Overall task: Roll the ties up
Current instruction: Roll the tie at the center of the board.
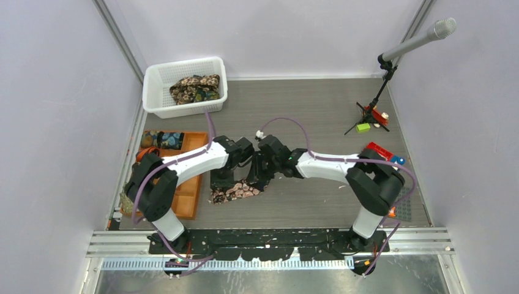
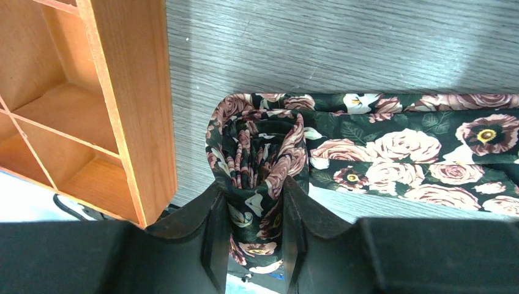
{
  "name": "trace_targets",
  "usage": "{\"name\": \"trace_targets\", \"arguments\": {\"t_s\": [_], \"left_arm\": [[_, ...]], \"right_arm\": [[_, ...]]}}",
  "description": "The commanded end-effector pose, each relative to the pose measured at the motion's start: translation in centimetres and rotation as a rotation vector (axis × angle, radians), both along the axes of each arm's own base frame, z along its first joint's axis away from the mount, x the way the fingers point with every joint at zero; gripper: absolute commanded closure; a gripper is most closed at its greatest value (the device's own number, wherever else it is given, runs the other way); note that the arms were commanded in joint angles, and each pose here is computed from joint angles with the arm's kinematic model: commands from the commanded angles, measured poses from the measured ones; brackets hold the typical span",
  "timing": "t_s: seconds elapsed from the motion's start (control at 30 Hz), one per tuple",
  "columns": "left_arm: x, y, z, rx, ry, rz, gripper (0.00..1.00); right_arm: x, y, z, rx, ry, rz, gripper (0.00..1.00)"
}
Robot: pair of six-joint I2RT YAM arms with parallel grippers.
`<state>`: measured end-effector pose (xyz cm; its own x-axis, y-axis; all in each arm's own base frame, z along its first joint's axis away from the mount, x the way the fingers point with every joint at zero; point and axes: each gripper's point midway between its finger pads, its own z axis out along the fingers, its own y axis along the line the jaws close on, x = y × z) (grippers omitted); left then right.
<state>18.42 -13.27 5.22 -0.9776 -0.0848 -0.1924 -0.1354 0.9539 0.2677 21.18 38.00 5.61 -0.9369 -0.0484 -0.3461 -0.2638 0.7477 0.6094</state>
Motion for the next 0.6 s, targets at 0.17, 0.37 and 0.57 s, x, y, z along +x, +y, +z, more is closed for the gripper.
{"name": "trace_targets", "arguments": {"t_s": [0.17, 0.37, 0.57], "left_arm": [[1.4, -0.5, 0.6, 0.17, -0.029, -0.061, 0.71], [1.4, -1.6, 0.2, 0.235, -0.005, -0.114, 0.7], [1.2, -3.8, -1.3, 0.234, 0.028, -0.152, 0.65]], "right_arm": [[1.9, -6.2, 2.9, -0.073, -0.123, -0.159, 0.81], [2.3, -8.7, 4.7, -0.079, -0.17, -0.228, 0.81], [2.5, -10.5, 6.3, -0.082, -0.219, -0.287, 0.81]]}}
